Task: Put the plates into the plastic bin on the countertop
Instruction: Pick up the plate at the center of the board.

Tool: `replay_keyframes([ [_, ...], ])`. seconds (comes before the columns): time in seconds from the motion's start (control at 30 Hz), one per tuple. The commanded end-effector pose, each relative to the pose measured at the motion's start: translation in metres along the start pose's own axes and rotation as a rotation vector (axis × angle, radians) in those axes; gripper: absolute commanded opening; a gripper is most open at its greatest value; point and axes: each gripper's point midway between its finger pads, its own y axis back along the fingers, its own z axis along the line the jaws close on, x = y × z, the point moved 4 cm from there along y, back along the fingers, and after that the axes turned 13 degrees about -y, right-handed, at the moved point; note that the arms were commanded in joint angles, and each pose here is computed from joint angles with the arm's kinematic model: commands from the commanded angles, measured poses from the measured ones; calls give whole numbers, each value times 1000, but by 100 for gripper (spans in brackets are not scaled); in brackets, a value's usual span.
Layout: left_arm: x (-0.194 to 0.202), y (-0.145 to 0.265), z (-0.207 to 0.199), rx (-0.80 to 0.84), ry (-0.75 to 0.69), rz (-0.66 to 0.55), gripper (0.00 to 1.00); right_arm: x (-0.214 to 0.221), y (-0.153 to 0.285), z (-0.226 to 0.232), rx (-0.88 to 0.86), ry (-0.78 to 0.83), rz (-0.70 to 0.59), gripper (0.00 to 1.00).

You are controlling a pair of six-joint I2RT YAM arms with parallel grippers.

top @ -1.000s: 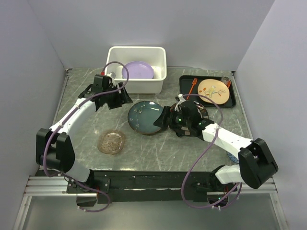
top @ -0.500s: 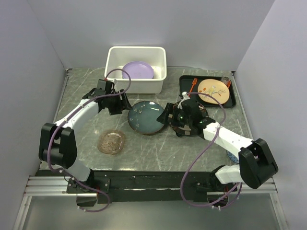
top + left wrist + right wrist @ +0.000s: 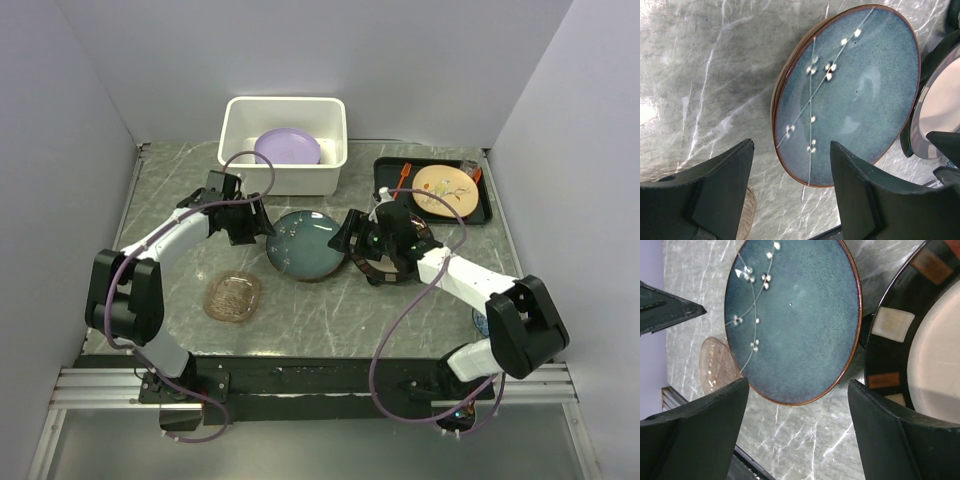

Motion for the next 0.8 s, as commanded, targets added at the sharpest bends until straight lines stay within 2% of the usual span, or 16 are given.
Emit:
replay_keyframes([
  [0.0,-1,-4,3,4,-31,-14,66,-19,-6,19,-60,0,-42,84],
  [0.3,1,-10,3,14,-35,-3,55,-16,-17,18,-65,-6,-11,79],
  [0.57,9,-22,7,22,-25,34,53,-14,-22,16,-65,-11,4,79],
  [0.77,11,-26,9,22,-19,40,47,-11,-26,13,-61,-12,24,80],
])
